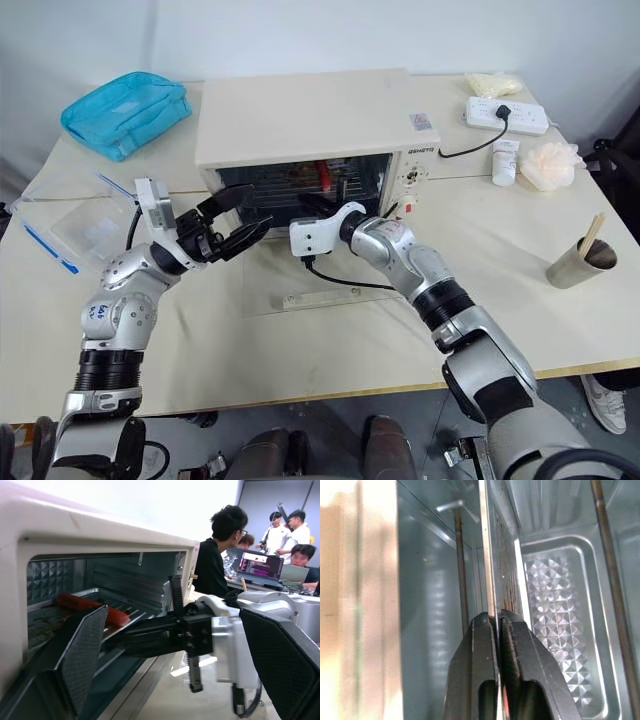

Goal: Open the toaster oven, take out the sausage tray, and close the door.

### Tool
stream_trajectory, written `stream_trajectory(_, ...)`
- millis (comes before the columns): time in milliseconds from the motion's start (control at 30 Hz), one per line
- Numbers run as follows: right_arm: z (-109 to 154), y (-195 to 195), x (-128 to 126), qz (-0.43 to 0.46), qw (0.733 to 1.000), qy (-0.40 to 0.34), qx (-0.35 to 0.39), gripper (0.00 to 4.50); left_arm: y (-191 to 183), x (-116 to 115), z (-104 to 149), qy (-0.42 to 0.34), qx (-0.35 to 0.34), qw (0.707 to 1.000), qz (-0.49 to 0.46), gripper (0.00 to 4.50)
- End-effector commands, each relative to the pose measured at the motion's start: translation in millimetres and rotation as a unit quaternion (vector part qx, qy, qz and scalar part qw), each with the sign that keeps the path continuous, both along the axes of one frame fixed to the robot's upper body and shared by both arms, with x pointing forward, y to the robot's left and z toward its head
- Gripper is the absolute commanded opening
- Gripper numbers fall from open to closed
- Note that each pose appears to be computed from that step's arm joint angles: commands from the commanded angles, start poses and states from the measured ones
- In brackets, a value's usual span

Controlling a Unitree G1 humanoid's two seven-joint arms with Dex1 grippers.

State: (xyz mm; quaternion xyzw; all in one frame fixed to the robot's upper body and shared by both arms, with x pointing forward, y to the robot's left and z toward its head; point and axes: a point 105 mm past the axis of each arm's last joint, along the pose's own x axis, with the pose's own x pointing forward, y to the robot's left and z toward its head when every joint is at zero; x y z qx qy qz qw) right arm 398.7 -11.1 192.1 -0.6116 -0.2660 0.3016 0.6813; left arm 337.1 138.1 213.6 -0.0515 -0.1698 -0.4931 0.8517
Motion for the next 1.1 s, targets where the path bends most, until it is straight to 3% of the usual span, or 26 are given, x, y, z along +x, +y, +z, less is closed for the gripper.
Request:
stream_trajectory(33, 25, 7, -22, 0.039, 0.998, -0.026, 0.04, 0.02, 9, 2, 7, -0.013, -0.004, 1.0, 0.017, 4.5)
stream_trajectory(567, -3, -49, -101, 0.054, 0.998, 0.016, 0.022, 0.02, 18, -9, -18, 0.075, -0.019, 0.997, 0.023, 4.5)
stream_trajectory(767, -3, -59, -120, 0.066, 0.998, 0.01, 0.017, 0.02, 22, -25, -24, 0.175, -0.04, 0.984, -0.005, 4.5)
stream_trajectory(900, -5, -58, -132, 0.095, 0.995, 0.009, -0.001, 0.02, 17, -44, -30, 0.306, -0.064, 0.948, -0.053, 4.5)
stream_trajectory(1100, -6, -52, -131, 0.12, 0.993, 0.009, -0.012, 0.02, 1, -43, -34, 0.365, -0.088, 0.924, -0.077, 4.5)
